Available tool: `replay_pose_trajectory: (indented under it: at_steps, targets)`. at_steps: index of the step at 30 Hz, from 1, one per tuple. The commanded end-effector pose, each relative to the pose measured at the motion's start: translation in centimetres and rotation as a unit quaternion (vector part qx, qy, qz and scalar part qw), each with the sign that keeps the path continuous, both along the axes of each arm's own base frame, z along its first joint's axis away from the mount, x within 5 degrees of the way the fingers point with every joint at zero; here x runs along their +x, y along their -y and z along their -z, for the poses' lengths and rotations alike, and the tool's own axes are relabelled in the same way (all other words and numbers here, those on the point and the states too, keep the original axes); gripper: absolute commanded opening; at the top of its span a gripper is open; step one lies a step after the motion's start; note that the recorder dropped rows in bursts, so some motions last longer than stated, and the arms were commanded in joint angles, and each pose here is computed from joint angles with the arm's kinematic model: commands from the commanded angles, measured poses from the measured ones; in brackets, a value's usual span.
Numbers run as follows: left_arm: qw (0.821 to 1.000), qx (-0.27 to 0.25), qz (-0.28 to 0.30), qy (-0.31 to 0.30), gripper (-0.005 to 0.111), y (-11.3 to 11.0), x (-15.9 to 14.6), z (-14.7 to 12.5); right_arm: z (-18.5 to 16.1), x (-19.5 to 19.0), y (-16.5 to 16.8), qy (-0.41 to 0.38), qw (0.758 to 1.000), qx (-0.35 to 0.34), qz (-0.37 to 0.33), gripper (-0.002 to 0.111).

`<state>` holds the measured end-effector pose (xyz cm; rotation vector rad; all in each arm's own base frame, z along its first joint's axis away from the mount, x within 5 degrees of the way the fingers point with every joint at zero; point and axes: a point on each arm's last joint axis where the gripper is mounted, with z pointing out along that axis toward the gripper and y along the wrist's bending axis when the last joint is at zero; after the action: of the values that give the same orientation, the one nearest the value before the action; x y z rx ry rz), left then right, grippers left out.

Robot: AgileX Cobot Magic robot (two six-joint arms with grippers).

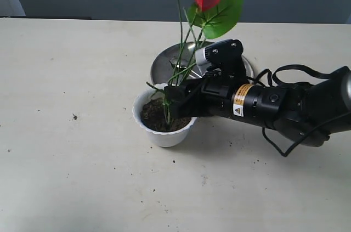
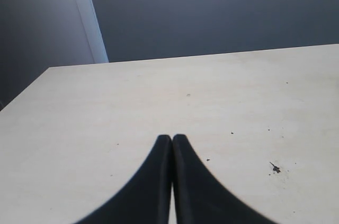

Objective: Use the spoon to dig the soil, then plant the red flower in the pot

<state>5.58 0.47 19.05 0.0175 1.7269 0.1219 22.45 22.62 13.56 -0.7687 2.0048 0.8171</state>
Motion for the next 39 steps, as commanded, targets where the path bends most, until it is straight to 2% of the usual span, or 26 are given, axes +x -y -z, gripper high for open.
replay_pose_trajectory:
  at_steps: [1, 12, 18, 36, 38, 39]
  targets:
    - [1.000, -0.005, 0.004, 0.006, 0.000, 0.1, 0.0, -0.2, 2.8, -0.9, 1.3, -0.046, 0.993, -0.111, -0.004, 0.044]
    - [1.000, -0.005, 0.004, 0.006, 0.000, 0.1, 0.0, -0.2, 1.8, -1.0, 1.2, -0.029, 0.994, -0.107, -0.017, 0.042]
    - [1.000, -0.005, 0.004, 0.006, 0.000, 0.1, 0.0, -0.2, 0.9, -1.2, 1.2, -0.024, 0.995, -0.096, -0.023, 0.057]
    - [1.000, -0.005, 0.004, 0.006, 0.000, 0.1, 0.0, -0.2, 0.6, -1.3, 1.4, -0.030, 0.993, -0.108, -0.025, 0.057]
    - [1.000, -0.005, 0.004, 0.006, 0.000, 0.1, 0.0, -0.2, 0.5, -1.3, 1.3, -0.029, 0.994, -0.101, -0.024, 0.053]
    - [1.000, -0.005, 0.004, 0.006, 0.000, 0.1, 0.0, -0.2, 0.5, -1.3, 1.3, -0.028, 0.995, -0.097, -0.026, 0.048]
